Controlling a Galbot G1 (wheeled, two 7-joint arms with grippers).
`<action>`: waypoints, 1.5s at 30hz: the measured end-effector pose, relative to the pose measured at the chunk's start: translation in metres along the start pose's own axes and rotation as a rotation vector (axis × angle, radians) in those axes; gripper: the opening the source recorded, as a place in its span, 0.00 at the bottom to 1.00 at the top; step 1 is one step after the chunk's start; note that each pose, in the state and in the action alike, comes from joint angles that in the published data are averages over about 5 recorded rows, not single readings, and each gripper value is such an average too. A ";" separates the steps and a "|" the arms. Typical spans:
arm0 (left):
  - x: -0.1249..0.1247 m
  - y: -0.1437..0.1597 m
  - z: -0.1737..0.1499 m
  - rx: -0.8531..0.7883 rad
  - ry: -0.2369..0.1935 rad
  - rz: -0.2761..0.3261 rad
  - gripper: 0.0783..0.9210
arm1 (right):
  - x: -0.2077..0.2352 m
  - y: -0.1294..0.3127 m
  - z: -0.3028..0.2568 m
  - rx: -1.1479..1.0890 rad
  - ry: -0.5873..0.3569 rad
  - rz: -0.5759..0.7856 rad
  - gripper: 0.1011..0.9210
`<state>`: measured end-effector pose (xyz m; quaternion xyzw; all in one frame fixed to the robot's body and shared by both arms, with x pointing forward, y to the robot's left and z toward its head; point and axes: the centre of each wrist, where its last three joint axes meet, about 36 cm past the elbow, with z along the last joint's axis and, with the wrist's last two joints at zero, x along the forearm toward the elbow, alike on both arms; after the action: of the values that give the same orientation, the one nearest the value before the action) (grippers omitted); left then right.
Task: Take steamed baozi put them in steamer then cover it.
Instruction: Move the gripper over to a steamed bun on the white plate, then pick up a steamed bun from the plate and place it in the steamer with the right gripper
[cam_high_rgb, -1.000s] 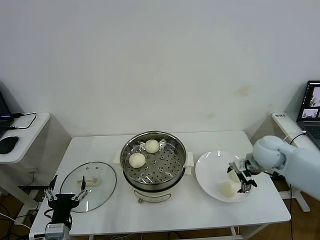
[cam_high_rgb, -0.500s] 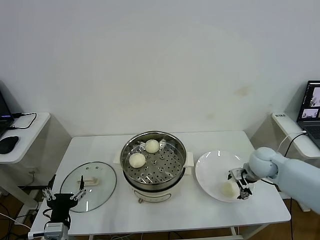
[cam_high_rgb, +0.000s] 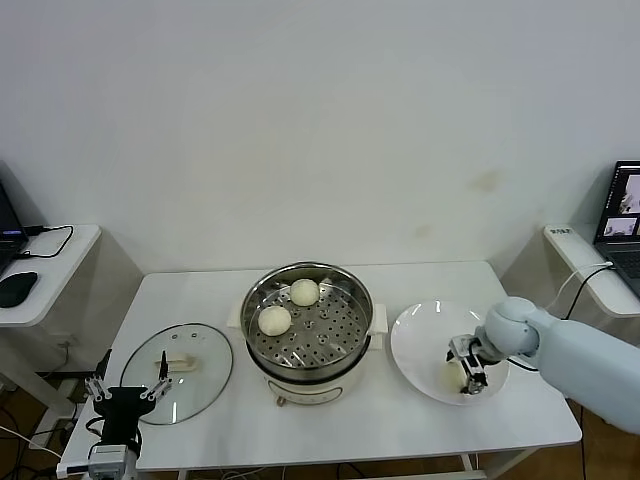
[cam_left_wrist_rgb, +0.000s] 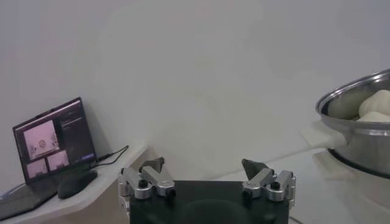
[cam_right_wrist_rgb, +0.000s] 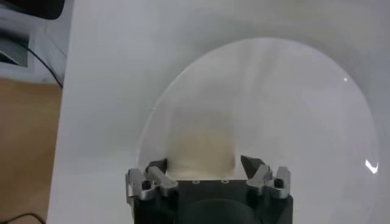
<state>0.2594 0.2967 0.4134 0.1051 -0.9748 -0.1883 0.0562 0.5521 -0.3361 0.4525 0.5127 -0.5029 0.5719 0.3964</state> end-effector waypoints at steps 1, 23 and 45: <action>0.000 0.000 0.000 0.000 0.000 0.000 0.88 | 0.001 0.000 0.000 -0.002 0.000 -0.001 0.64; -0.001 0.003 -0.007 -0.001 -0.021 0.005 0.88 | 0.121 -0.074 -0.002 -0.047 -0.077 0.182 0.62; 0.000 0.009 -0.010 0.006 -0.026 -0.030 0.88 | 0.181 -0.128 -0.189 0.452 -0.276 0.230 0.62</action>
<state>0.2595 0.3019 0.4259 0.1172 -0.9744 -0.1873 0.0405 0.6115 -0.1388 0.6581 0.6007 -0.4668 0.6355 0.1321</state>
